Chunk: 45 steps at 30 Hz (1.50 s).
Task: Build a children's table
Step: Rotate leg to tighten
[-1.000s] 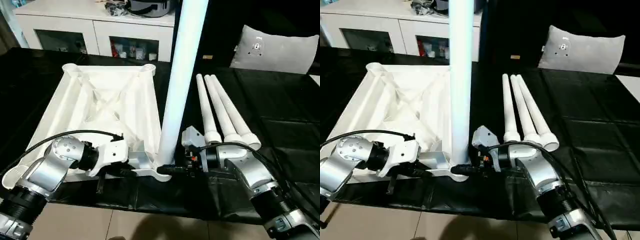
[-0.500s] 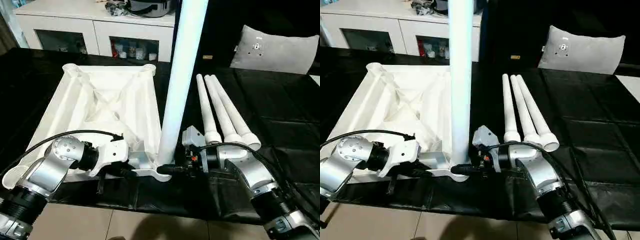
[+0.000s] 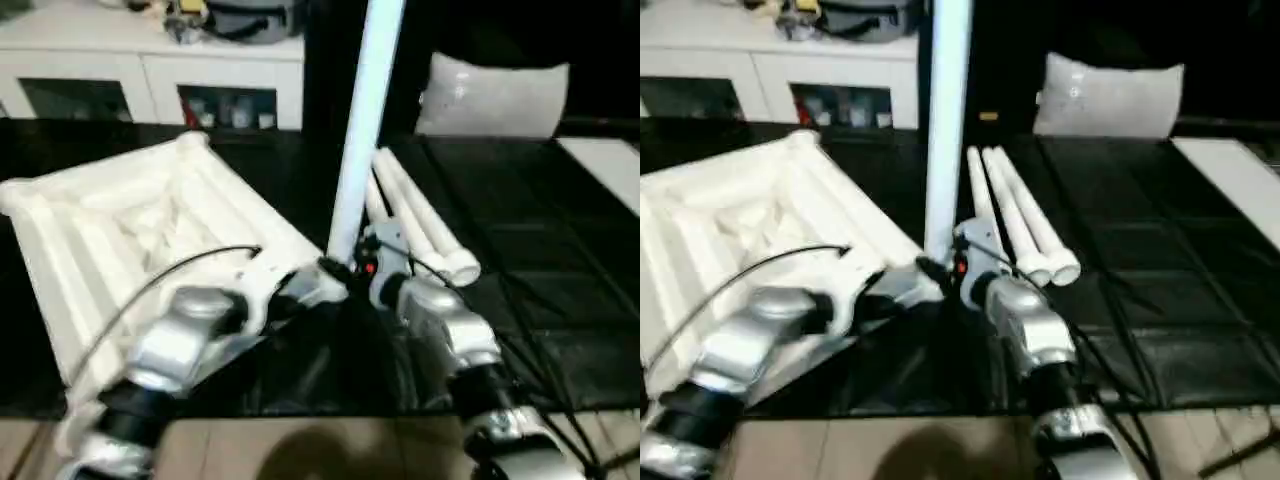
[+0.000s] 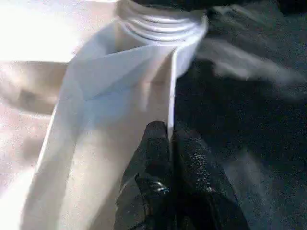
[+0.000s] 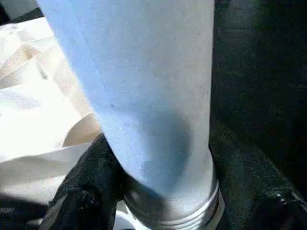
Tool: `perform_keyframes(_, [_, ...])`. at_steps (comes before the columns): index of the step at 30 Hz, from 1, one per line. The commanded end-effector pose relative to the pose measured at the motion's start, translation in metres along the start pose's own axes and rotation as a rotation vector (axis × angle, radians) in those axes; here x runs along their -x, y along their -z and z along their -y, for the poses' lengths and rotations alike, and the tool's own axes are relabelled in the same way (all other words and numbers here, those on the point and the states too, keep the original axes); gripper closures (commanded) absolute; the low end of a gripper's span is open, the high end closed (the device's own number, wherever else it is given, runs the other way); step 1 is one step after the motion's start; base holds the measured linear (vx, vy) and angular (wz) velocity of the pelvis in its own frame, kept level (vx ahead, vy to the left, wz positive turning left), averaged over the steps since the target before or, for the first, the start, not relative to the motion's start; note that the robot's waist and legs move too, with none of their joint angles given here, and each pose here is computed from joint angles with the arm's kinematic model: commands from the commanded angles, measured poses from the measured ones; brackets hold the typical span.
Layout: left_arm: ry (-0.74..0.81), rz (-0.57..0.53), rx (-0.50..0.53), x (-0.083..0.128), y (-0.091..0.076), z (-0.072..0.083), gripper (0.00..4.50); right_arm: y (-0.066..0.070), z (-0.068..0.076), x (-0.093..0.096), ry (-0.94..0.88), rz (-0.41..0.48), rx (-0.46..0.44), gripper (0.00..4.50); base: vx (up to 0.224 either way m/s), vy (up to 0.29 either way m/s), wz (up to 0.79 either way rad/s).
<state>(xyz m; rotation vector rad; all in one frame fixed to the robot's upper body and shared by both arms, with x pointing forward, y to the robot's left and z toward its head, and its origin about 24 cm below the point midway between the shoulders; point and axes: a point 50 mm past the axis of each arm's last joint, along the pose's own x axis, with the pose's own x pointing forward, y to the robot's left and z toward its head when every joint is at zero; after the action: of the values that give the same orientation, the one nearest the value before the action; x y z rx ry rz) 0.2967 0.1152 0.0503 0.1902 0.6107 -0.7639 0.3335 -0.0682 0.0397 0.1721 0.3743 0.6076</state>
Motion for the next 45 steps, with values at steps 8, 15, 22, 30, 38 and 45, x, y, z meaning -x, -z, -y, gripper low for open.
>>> perform_keyframes(8, [-0.013,0.180,-0.114,-0.001,-0.057,0.017,4.50,0.022,-0.032,-0.019,-0.084,-0.075,-0.080,1.15,0.028,-0.024,-0.09])
perform_keyframes(15, [-0.062,0.159,-0.179,0.001,-0.054,0.000,4.50,-0.007,-0.009,-0.004,-0.033,0.092,0.000,0.49,0.000,0.000,0.00])
perform_keyframes(22, [-0.099,0.180,-0.177,-0.008,-0.062,-0.012,4.50,-0.021,0.006,0.020,-0.016,0.152,0.046,0.01,0.000,0.000,0.00])
perform_keyframes(30, [-0.069,0.363,-0.087,-0.022,-0.092,-0.017,3.54,-0.023,0.014,0.043,0.034,0.186,0.048,0.00,0.000,0.000,0.00])
perform_keyframes(38, [-0.179,0.327,-0.129,-0.007,-0.081,-0.035,2.94,-0.024,0.006,0.054,-0.029,0.173,0.083,0.00,0.000,0.000,0.00])
perform_keyframes(45, [-0.211,0.267,-0.169,0.019,-0.063,-0.040,2.94,-0.012,-0.008,0.057,-0.103,0.093,0.126,0.00,0.000,0.000,0.00])
